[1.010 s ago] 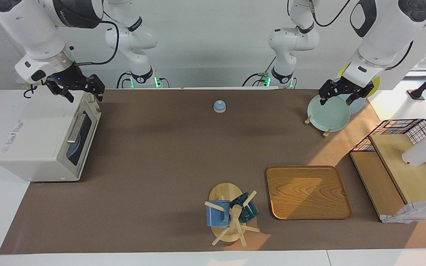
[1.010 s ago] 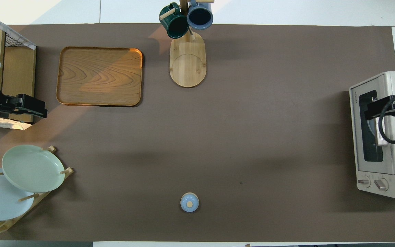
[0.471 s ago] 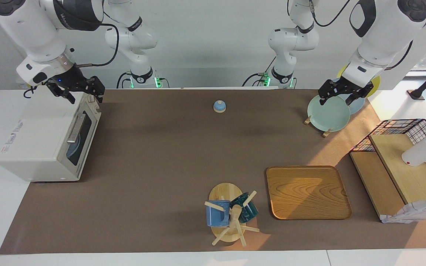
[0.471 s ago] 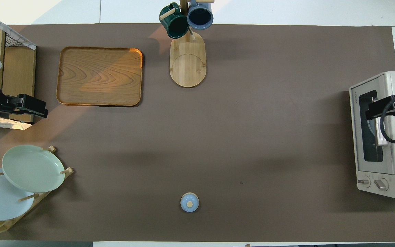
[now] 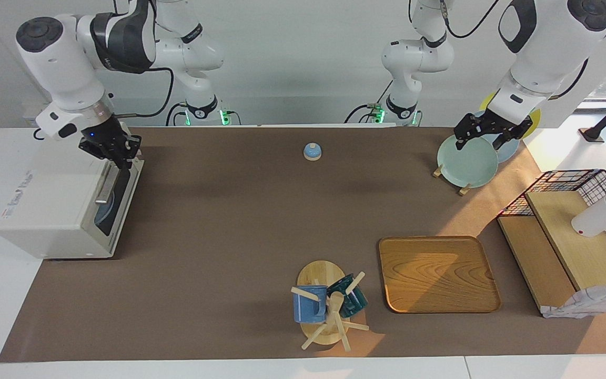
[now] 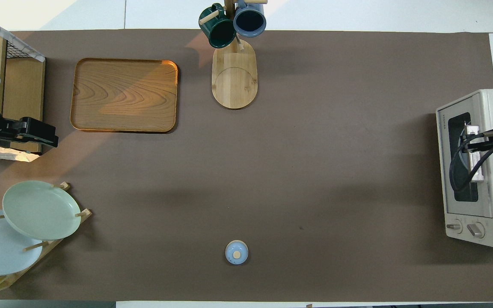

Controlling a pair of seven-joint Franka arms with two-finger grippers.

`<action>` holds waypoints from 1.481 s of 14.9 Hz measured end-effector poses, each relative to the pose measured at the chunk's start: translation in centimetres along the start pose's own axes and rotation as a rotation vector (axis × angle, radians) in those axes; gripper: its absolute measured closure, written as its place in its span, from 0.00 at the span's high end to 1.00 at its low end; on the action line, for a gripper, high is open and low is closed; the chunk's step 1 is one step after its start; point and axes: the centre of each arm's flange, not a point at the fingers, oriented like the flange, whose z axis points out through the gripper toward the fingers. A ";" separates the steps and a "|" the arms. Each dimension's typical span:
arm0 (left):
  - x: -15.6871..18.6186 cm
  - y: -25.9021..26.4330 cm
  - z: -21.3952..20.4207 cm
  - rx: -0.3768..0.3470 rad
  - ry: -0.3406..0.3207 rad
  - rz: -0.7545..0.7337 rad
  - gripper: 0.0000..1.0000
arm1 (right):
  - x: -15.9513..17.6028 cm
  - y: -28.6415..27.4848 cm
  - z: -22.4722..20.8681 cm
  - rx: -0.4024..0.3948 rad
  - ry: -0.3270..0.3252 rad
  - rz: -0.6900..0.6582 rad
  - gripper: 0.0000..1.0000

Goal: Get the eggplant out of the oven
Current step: 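Reach the right gripper toward the toaster oven door handle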

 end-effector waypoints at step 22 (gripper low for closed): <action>0.0 -0.2 0.2 0.000 -0.004 -0.007 1.00 | 0.0 -3.7 8.1 -0.108 -0.020 -0.082 0.01</action>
